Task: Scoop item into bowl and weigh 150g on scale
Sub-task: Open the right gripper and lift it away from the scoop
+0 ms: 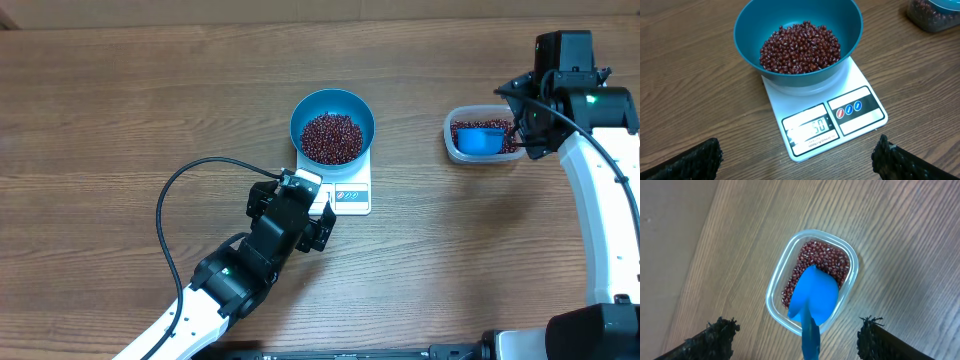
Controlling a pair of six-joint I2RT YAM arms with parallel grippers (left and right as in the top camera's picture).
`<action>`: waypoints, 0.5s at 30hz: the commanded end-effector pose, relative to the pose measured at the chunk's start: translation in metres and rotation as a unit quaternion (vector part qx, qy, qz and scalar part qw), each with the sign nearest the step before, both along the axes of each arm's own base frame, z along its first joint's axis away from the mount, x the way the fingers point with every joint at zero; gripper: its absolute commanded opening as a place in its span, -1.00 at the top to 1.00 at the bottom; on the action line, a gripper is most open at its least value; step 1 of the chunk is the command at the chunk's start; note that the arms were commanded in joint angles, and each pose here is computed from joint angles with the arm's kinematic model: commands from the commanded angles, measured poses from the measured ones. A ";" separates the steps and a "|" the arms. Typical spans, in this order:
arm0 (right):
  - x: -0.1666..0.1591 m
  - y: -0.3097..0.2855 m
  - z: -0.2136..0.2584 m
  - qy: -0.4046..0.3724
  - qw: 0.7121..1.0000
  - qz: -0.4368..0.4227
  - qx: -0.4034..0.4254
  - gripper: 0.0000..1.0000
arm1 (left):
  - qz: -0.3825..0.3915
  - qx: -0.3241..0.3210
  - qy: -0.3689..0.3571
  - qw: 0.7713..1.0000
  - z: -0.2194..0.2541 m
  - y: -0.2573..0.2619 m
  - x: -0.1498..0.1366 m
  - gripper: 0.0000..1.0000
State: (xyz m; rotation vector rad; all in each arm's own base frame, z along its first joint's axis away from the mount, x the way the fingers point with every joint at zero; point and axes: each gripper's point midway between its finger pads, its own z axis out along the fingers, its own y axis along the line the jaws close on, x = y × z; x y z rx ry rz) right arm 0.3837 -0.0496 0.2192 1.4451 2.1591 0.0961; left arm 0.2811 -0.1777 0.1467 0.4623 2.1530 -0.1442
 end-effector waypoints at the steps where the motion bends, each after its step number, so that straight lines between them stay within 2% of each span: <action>1: 0.000 -0.002 0.000 -0.001 1.000 0.000 -0.004 -0.63 | 0.004 0.016 -0.001 1.000 -0.005 0.005 0.001 -0.99; 10: -0.011 0.006 -0.040 0.038 0.999 0.009 0.016 -0.74 | 0.004 0.016 -0.001 1.000 -0.005 0.005 0.001 -0.99; 15: -0.025 0.024 -0.068 0.077 0.994 0.065 0.048 -0.74 | 0.004 0.016 -0.001 1.000 -0.005 0.005 0.001 -0.99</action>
